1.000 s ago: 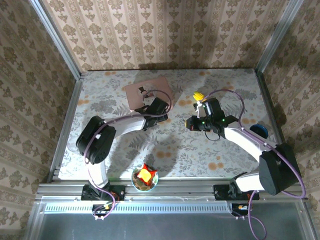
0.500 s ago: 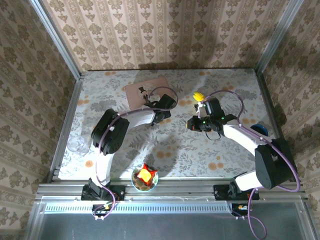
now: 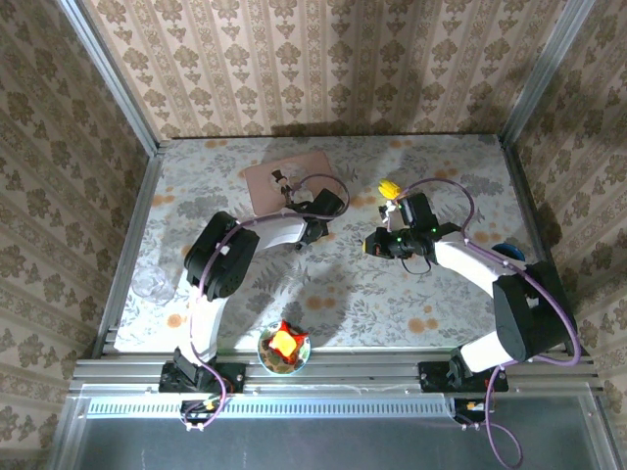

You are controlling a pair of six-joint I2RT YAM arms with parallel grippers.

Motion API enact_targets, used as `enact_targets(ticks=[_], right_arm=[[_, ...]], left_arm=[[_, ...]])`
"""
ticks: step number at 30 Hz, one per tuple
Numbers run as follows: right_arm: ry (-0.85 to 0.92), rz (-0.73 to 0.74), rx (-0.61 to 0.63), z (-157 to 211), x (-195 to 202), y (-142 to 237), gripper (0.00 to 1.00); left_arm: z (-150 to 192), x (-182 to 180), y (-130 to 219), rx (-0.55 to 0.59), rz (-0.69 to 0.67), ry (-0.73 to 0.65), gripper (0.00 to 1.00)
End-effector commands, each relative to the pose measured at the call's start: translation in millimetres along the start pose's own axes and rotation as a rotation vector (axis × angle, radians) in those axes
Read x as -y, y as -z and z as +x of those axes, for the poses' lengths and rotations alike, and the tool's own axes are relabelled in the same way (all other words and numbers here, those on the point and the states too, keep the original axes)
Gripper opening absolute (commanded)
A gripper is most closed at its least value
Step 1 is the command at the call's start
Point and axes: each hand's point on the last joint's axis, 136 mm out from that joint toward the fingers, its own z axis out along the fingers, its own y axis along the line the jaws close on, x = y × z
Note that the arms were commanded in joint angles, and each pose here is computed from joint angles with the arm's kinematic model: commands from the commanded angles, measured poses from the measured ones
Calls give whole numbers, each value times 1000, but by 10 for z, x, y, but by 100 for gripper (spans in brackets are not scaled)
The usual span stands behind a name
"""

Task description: Unlock the padlock with the key

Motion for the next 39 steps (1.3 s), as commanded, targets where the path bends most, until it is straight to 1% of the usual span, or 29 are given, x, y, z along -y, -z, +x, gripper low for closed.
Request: enact_targets(ticks=[1,5,6,7,14,15,17,19,22,24,26,30,34,39], right_arm=[[19,-41,21,-123,-101,17,0],[20,-47,21,-130,-105,5,0],[19,-50,21,-129,-109,3,0],[18,-54,20,-127,-112,0,0],[15,-59,23,-113,-108,9,0],[15,-59,23,-107,-108,11,0],[13,-59,23,-99,-106,14,0],[13,-58,24,-96,-106,19,0],[15,-63,25,-95,-117,25,0],[15,-62,26,-95,-111,25,0],[16,-66,25,-95,-122,25,0],[15,-72,28,-102,-132,34,0],[14,-78,29,-92,-143,46,0],[11,-76,36,-90,-140,55,0]], left_arm=[[71,-114,35,-15,-16,-30,54],[94,-112,24,-20,-10,-32,53],[98,-109,11,-21,-10,-33,51],[103,-93,5,-23,-5,-36,50],[109,19,-22,-27,29,-42,50],[107,23,-21,-28,29,-44,46],[117,30,-22,-31,29,-43,43],[135,26,-13,-34,28,-43,44],[152,20,14,-34,25,-43,51],[168,11,34,-33,21,-42,52],[187,-2,53,-32,16,-43,52],[207,-38,84,-31,10,-31,48],[198,-82,135,-18,-5,-33,48],[222,-37,166,-22,11,-43,48]])
